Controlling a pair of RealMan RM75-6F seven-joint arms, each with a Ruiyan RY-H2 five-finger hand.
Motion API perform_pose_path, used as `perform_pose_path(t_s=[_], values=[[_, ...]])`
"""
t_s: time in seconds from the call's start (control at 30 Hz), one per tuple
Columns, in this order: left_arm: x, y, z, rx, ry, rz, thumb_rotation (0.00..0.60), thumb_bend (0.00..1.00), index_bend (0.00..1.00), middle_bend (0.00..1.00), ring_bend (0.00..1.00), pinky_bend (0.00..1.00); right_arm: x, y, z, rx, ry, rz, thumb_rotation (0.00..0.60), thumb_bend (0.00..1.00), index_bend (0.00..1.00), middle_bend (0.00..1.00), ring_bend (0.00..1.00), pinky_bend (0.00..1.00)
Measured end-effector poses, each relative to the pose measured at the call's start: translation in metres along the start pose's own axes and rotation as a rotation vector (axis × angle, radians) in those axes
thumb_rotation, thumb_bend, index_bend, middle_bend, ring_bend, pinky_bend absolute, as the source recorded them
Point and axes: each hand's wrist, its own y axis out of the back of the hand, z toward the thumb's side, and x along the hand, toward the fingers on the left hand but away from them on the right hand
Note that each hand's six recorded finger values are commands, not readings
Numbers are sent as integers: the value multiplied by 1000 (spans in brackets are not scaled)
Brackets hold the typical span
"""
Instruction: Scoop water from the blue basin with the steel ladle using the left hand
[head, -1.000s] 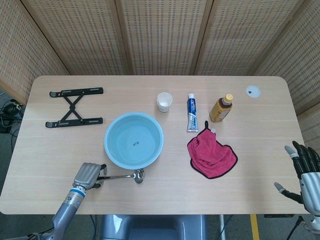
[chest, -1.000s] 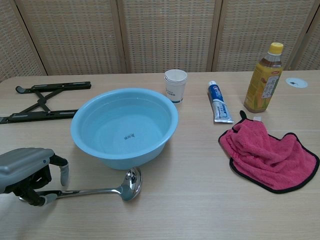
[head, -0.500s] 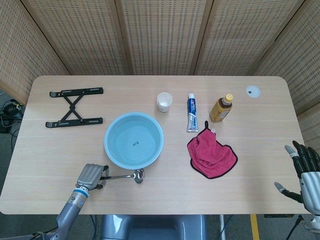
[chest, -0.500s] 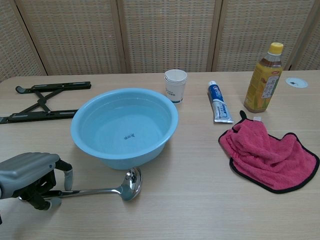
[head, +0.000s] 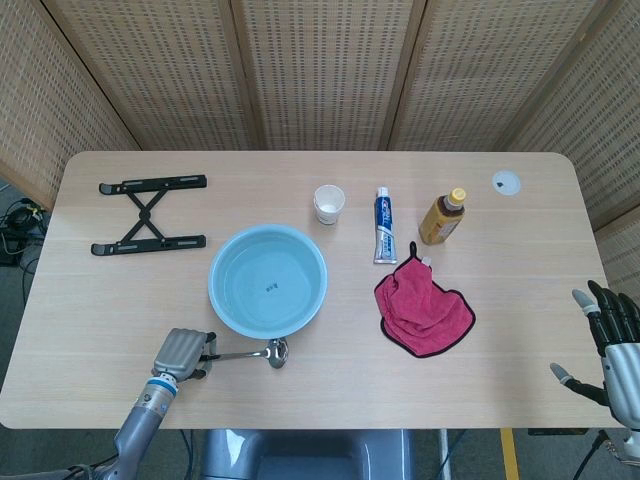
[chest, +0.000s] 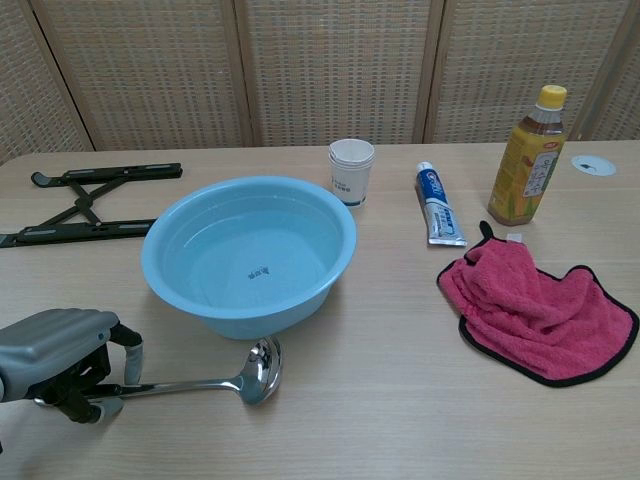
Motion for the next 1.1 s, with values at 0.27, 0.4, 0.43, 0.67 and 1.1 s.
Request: perform_pose_path(t_s=[0.27, 0.4, 0.43, 0.67, 1.1], values=[[2, -2, 1, 3, 5, -4, 600, 431, 590, 921, 879, 935, 0, 0, 0, -1, 0, -2, 600, 0, 0, 0, 0, 0], [1, -1, 1, 3, 5, 0, 600, 454, 649, 921, 879, 935, 0, 1, 0, -2, 0, -3, 600, 0, 0, 0, 0, 0], [1, 0, 0, 2, 5, 3, 600, 460, 658, 921, 879, 935, 0, 1, 0, -2, 0, -3, 600, 0, 0, 0, 0, 0], [0, 3, -3, -6, 1, 14, 600, 581, 703, 921, 879, 935, 0, 1, 0, -3, 1, -3, 600, 0, 0, 0, 0, 0], [-21, 31, -10, -13, -74, 35, 600, 669, 747, 916, 876, 928, 0, 0, 1, -1, 3, -2, 600, 0, 0, 0, 0, 0]])
